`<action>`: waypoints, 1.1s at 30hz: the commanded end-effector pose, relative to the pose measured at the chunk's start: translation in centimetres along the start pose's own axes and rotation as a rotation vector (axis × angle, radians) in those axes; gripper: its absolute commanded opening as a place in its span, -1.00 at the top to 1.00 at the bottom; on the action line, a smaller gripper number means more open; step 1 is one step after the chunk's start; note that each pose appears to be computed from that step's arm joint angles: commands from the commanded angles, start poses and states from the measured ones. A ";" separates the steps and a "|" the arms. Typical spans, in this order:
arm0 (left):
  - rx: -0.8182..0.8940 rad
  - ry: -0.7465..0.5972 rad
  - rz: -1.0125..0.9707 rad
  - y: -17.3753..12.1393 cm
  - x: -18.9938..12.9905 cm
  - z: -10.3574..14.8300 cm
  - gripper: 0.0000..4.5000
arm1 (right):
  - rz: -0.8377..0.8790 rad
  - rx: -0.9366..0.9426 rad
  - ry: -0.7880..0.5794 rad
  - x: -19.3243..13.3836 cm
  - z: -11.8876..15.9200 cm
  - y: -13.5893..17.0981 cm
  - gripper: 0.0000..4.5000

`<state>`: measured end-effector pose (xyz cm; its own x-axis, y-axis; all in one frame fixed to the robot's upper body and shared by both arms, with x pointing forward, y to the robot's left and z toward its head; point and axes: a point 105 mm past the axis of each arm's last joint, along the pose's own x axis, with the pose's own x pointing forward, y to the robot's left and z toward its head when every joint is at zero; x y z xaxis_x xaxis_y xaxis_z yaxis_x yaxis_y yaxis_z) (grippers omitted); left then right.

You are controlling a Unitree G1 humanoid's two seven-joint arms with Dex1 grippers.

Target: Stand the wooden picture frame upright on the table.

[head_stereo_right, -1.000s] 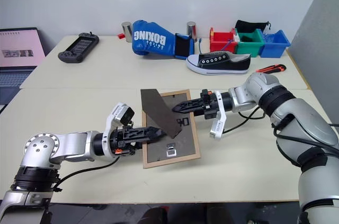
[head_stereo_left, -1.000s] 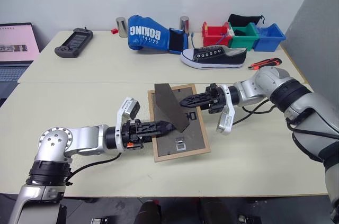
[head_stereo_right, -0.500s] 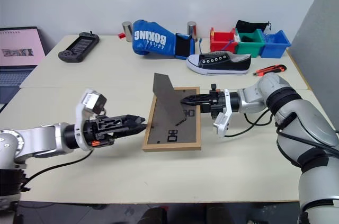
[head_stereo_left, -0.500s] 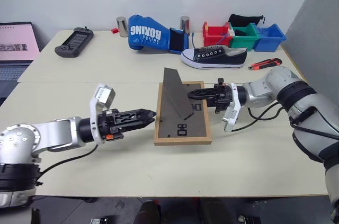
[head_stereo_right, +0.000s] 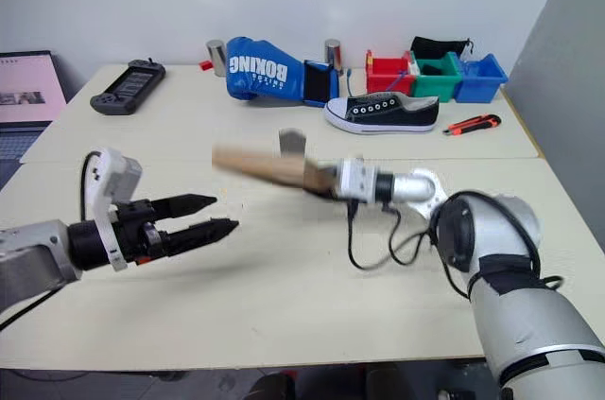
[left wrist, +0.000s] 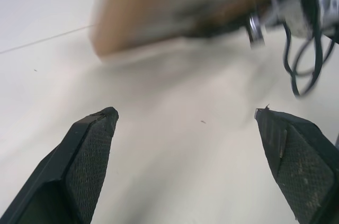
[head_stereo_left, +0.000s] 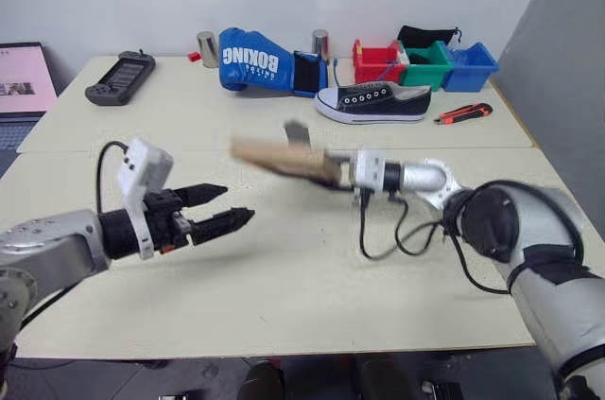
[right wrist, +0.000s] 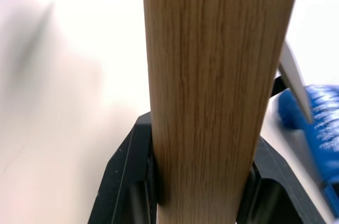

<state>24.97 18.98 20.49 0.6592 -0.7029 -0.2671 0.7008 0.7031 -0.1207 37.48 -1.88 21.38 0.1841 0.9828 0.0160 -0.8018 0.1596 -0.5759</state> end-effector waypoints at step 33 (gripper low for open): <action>0.084 -0.112 0.179 1.0 -1.8 1.0 -0.98 | -0.013 0.773 0.019 3.7 -8.4 7.3 0.42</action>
<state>24.94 21.03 21.15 0.8004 -0.5723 -0.1786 0.5749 0.8172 -0.0422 37.17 2.23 10.78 0.1940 0.9809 0.0167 -0.9677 0.1885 0.1674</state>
